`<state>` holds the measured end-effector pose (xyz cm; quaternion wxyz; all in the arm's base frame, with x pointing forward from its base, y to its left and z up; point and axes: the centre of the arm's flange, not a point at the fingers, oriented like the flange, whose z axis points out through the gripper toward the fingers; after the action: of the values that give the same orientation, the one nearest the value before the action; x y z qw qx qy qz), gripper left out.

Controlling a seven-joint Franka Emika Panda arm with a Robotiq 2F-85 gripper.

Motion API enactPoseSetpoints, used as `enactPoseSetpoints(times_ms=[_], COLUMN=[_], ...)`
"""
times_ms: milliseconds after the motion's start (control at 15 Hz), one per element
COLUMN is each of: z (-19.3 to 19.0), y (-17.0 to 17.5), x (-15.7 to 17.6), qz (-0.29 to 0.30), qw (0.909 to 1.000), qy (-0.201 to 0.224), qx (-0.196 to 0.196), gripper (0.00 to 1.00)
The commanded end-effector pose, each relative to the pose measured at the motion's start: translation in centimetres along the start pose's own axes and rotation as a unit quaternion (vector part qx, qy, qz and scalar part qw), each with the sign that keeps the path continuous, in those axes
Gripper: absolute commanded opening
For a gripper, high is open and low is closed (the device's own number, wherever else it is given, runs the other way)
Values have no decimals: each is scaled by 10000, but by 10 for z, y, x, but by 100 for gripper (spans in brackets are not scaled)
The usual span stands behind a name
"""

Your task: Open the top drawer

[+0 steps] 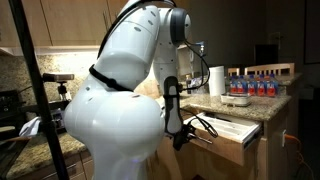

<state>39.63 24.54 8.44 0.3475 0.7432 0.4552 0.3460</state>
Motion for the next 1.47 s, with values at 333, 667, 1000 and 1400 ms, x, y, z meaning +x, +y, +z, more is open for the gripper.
enactPoseSetpoints(times_ms=[333, 667, 1000, 1400], z=[-64, -71, -84, -130], y=[26, 27, 40, 77], x=[12, 10, 11, 40], qz=[219, 225, 344, 549], qw=[9994, 9992, 9987, 9965], qy=[250, 260, 215, 599], qx=[123, 206, 297, 176], gripper=[4, 4, 47, 84])
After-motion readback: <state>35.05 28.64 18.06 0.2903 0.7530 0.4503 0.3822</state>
